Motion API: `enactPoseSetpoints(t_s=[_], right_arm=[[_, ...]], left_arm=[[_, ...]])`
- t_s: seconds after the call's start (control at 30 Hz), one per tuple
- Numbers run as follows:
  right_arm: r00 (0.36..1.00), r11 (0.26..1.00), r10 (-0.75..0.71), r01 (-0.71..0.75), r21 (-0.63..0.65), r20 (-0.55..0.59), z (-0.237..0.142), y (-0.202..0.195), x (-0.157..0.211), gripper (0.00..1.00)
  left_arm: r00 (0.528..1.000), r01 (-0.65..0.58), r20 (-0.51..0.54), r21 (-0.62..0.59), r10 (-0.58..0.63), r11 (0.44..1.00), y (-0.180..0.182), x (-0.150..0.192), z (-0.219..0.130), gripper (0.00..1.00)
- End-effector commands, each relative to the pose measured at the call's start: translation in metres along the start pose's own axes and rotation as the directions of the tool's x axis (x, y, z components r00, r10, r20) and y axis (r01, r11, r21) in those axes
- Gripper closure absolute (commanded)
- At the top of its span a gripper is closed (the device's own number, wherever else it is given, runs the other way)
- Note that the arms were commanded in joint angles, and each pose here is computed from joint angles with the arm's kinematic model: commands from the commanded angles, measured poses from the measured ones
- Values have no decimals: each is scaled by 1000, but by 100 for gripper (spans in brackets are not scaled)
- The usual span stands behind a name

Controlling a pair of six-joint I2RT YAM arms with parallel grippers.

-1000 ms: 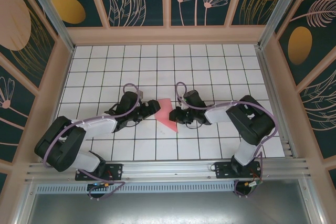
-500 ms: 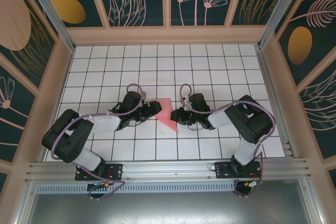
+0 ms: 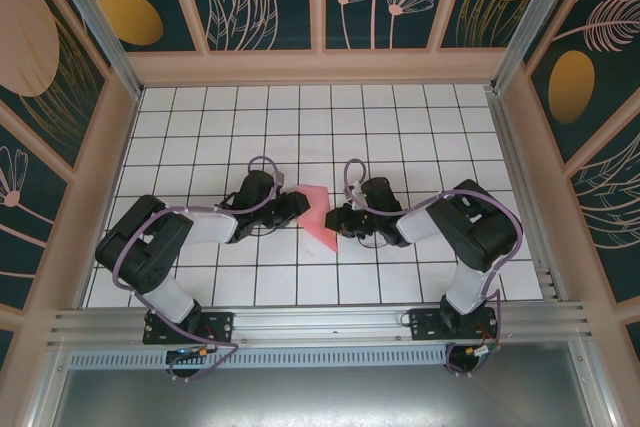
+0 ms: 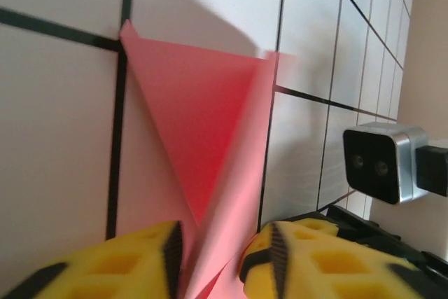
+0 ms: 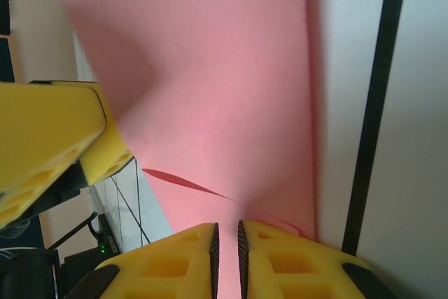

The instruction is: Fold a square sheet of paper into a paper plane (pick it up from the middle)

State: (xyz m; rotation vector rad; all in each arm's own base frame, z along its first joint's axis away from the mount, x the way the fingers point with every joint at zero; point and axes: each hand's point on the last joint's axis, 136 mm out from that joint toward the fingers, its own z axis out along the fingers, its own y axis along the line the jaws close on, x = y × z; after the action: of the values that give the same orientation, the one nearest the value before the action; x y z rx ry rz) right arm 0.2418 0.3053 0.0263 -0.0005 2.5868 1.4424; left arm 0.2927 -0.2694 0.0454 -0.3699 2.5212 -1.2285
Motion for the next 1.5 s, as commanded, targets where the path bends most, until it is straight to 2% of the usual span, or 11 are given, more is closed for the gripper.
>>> enactPoseSetpoints(t_s=[0.0, 0.17, 0.23, 0.37, 0.47, 0.7, 0.87, 1.0, 1.17, 1.27, 1.47], right_arm=[[997, 994, 68, -65, 89, -39, 3, -32, 18, 79], [1000, 998, 5, -5, 70, -1, -7, -7, 3, 75], [999, 996, -28, 25, 87, 37, -16, 4, -6, 71], [982, 981, -110, 83, 173, 155, -42, 18, -22, 59], [944, 950, -234, 171, 262, 234, -60, 28, -27, 56], [723, 715, -647, 466, 521, 242, -62, 49, -4, 53], [586, 542, -797, 592, 597, 144, -41, 52, 12, 51], [500, 409, -863, 609, 680, 72, -31, 49, 15, 51], [437, 299, -899, 629, 717, -9, -19, 42, 17, 53], [423, 242, -905, 612, 753, -54, -16, 34, 12, 60], [416, 210, -906, 599, 773, -76, -11, 28, 10, 66]], left_arm=[[1000, -17, 10, 63, 16, 998, -18, -9, 2, 71], [999, -9, 31, 60, 7, 998, -21, -12, -2, 93], [999, -9, 46, 50, 7, 999, -22, -15, -5, 98], [997, 0, 72, 44, -3, 999, -24, -18, -13, 100], [997, 19, 78, 46, -22, 999, -25, -18, -16, 100], [997, 25, 78, 41, -28, 999, -27, -19, -17, 100], [997, 30, 71, 31, -32, 999, -24, -18, -14, 100], [998, 33, 57, 31, -35, 999, -23, -16, -12, 100], [998, 30, 54, 25, -32, 999, -21, -16, -11, 100], [998, 29, 50, 25, -31, 999, -21, -15, -10, 100], [999, 26, 46, 29, -27, 999, -22, -15, -11, 100]])
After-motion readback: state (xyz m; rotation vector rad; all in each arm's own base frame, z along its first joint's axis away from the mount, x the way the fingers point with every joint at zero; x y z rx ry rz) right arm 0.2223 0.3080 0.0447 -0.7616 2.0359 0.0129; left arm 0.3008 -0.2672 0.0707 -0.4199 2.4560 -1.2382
